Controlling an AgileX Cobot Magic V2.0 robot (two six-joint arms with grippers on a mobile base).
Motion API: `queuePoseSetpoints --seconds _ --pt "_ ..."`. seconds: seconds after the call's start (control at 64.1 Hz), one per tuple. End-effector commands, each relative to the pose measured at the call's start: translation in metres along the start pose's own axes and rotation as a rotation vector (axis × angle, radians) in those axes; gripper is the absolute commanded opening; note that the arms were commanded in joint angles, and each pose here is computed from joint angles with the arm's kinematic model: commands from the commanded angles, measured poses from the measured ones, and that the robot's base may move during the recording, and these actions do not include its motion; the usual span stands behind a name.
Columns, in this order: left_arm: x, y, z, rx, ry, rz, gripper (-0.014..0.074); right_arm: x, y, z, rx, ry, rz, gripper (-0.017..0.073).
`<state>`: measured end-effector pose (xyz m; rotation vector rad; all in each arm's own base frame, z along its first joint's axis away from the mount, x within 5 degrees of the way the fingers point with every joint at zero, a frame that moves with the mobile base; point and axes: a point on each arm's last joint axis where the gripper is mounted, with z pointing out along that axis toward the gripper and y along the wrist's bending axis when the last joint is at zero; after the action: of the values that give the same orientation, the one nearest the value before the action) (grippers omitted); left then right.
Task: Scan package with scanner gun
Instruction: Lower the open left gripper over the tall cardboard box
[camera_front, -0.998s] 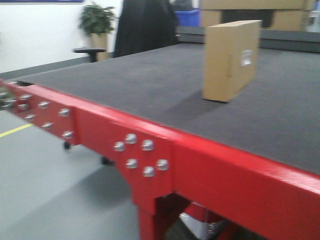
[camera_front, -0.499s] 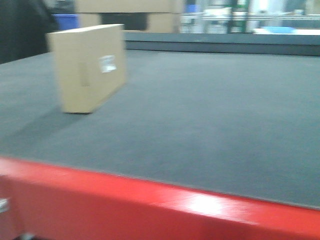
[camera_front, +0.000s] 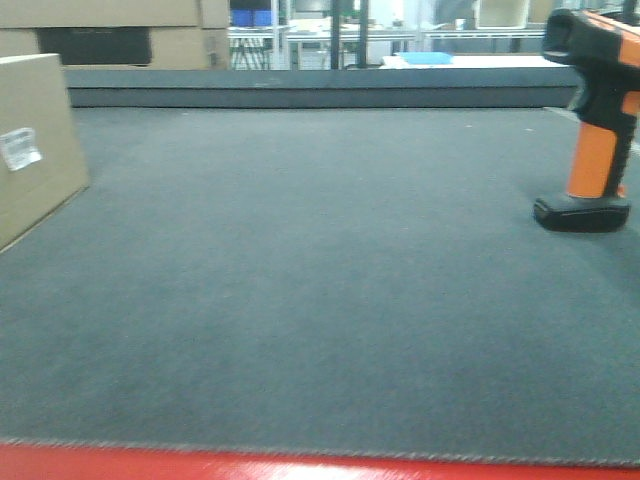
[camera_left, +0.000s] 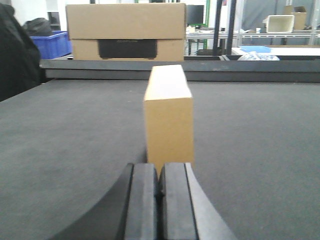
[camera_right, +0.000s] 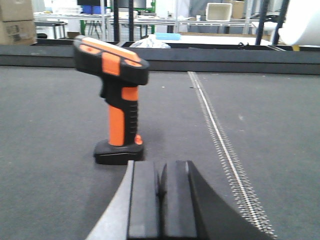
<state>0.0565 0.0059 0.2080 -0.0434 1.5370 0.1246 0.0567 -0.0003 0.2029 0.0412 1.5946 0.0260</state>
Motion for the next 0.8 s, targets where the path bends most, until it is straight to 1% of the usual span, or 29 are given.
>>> queuePoseSetpoints --seconds 0.0,0.187,0.343,0.78 --pt "-0.0020 -0.0003 -0.0004 0.006 -0.018 -0.008 -0.0111 -0.0024 -0.0001 -0.0003 0.001 -0.024 -0.009 -0.0151" --pt "-0.0020 -0.0003 -0.0004 0.006 -0.018 -0.008 -0.0111 -0.0024 0.0000 -0.0003 0.000 -0.024 -0.009 -0.0151" --pt "-0.0020 -0.0003 -0.0004 0.006 -0.018 -0.008 -0.0111 -0.0023 0.0022 -0.0003 -0.039 -0.022 -0.010 -0.0151" --pt "-0.0020 0.0000 -0.0004 0.001 -0.018 -0.008 -0.0111 -0.0023 0.0021 -0.0003 -0.037 -0.023 -0.010 -0.0151"
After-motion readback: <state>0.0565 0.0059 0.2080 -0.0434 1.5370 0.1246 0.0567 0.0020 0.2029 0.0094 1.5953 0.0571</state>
